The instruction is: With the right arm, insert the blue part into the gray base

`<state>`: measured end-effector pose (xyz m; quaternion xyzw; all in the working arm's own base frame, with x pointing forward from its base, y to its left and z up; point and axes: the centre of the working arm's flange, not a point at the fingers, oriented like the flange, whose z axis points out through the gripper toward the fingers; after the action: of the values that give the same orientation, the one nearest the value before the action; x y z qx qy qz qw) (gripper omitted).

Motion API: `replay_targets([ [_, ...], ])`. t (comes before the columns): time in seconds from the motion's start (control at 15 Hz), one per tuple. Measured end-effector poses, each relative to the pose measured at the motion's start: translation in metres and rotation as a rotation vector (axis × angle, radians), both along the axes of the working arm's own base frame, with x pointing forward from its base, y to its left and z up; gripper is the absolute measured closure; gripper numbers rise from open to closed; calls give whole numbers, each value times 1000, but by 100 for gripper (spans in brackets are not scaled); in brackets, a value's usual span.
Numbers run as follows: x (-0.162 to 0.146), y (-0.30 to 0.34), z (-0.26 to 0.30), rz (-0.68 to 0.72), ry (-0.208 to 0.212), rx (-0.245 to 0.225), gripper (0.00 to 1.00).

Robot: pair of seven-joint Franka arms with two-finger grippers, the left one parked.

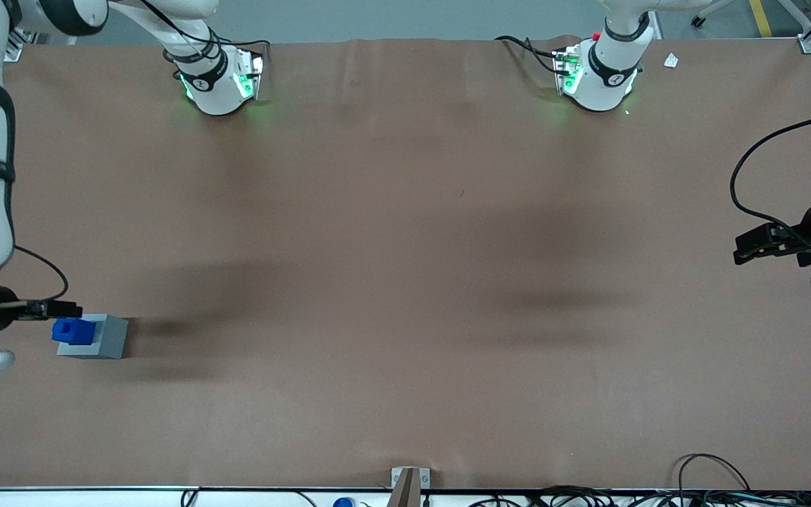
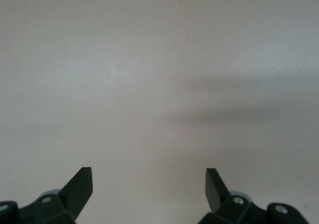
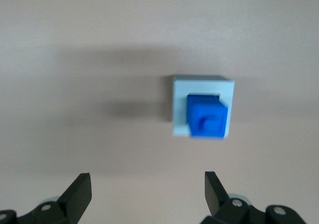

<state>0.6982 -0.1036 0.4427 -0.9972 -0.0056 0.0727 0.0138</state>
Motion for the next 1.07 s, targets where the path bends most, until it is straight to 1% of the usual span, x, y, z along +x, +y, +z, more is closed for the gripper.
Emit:
replay_targets([
  [0.13,-13,23,43,7,-11,-2,0],
  [0.33,-31,39,85,13,-41,-4,0],
  [0.8,-71,47,131,-7,-77,-5,0],
  [1.07,-89,50,146,-8,-91,10,0],
])
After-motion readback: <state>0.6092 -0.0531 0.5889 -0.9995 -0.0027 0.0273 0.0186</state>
